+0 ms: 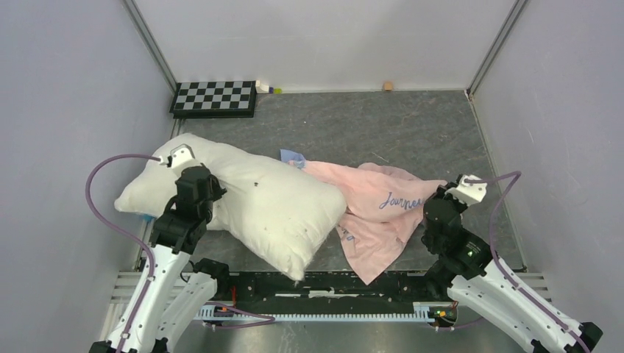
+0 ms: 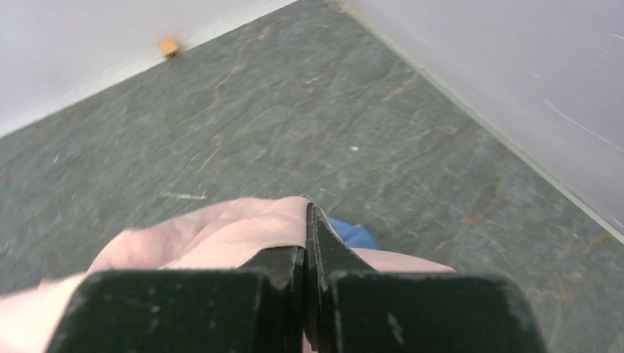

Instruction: Remove the pillowcase from the pillow

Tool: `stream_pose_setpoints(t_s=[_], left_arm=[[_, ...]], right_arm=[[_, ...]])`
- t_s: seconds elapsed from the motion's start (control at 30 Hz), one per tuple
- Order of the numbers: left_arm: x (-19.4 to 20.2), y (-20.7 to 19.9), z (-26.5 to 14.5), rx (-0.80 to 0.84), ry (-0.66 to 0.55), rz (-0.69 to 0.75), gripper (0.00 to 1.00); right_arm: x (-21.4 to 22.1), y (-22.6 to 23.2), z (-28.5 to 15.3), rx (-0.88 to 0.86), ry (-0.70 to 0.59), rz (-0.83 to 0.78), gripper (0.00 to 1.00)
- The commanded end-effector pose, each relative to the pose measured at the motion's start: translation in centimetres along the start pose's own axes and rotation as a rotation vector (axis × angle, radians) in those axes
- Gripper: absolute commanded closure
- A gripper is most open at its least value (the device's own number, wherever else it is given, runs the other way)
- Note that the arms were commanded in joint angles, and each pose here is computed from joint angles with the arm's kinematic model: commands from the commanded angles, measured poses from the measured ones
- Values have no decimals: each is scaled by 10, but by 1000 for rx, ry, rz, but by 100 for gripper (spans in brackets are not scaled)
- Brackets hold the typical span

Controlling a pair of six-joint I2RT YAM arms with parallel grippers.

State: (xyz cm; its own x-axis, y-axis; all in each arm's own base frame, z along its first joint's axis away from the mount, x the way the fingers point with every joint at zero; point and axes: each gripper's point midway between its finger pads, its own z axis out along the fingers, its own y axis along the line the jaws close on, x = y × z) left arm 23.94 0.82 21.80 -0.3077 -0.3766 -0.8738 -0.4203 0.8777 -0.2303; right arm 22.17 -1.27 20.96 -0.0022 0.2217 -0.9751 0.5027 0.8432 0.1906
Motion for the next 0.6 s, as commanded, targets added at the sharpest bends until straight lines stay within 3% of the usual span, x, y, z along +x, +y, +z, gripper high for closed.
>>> stream_pose_setpoints(t_s=[0.0, 0.2, 0.23, 0.27, 0.3, 0.33, 0.4, 0.53, 0.57], left_arm=[[-18, -66, -4, 307, -16, -49, 98], [14, -100, -1, 445, 173, -15, 98], [20, -105, -1, 464, 211, -19, 98], [27, -107, 1, 467, 244, -15, 98], [30, -108, 3, 458, 265, -14, 97], [34, -106, 5, 439, 287, -9, 94], [35, -95, 13, 360, 292, 8, 79], [16, -71, 16, 224, 215, 32, 29], [9, -67, 13, 215, 184, 20, 10]], right_arm=[[-4, 56, -4, -270, 14, -63, 100], [16, 146, -38, -761, 105, -300, 93], [24, 157, -44, -823, 127, -343, 82], [27, 167, -49, -877, 144, -375, 63], [35, 173, -50, -895, 177, -412, 29], [39, 176, -48, -887, 206, -440, 5], [49, 179, -42, -855, 263, -500, 2], [53, 173, -26, -734, 298, -566, 2], [48, 172, -23, -716, 282, -560, 2]])
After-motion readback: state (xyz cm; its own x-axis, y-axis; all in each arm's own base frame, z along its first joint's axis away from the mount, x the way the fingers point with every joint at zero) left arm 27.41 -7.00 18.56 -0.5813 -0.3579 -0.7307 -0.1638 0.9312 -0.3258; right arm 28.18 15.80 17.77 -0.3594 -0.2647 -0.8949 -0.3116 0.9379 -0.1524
